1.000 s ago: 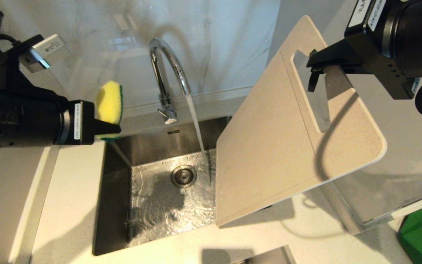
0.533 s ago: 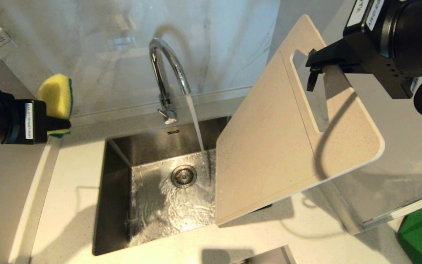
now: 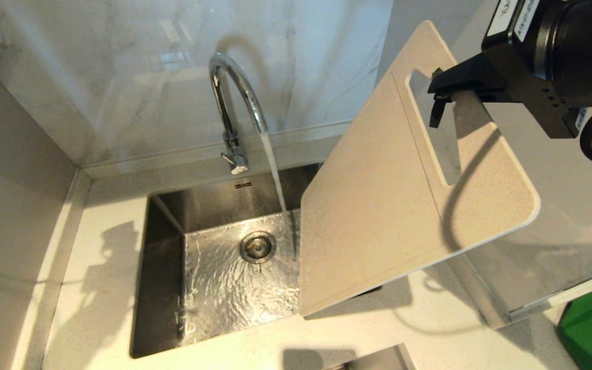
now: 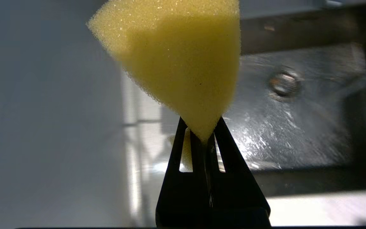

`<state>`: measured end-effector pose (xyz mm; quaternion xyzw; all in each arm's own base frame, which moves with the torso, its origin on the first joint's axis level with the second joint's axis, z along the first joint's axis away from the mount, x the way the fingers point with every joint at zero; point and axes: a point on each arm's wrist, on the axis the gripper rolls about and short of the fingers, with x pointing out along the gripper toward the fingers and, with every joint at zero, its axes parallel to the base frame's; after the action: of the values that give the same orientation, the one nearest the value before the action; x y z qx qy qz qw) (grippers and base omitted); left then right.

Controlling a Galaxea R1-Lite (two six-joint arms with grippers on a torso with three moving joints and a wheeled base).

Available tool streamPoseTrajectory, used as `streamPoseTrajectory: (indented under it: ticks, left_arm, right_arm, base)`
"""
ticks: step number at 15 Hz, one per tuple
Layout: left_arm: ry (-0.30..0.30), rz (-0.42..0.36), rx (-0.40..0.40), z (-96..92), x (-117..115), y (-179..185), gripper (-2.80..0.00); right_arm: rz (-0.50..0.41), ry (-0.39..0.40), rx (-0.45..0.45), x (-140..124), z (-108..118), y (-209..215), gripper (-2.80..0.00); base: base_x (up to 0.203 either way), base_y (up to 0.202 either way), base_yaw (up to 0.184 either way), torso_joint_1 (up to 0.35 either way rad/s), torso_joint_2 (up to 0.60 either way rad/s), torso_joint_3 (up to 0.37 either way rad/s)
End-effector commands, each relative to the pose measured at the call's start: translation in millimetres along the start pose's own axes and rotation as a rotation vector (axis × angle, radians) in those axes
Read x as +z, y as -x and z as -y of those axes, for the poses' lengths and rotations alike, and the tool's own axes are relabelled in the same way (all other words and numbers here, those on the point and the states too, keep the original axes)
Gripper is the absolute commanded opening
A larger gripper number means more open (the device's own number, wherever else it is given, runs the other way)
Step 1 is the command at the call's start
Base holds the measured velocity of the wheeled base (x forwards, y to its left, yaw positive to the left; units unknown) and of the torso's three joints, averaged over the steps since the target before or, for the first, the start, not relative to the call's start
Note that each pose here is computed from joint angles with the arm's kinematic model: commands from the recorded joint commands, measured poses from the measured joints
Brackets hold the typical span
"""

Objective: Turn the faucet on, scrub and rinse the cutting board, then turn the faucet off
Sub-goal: Put down the cutting board

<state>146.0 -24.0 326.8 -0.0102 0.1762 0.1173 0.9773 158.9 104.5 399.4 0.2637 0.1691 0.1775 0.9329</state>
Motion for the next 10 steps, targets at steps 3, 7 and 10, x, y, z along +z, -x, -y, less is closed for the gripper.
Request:
streamPoseTrajectory:
  ticks: [3,7,10]
  left_arm:
    - [0.012,0.072,0.213,-43.1,-19,39,-2.80]
    - [-0.001,0.095,0.239,-49.7,-33,53,-2.80]
    - [0.016,0.170,0.226,-46.9,-41,41,-2.80]
  right_arm:
    - [-0.031,-0.011,0.017,-3,0,-2,-2.80]
    - [-0.046,-0.013,0.008,-7,4,1,-2.80]
    - [-0.041,-0.012,0.011,-7,5,5,-2.80]
  base:
    - [0.000,0.000,0.000,0.000,0.00,0.000]
    - [0.000,0.000,0.000,0.000,0.00,0.000]
    - [0.000,0.000,0.000,0.000,0.00,0.000]
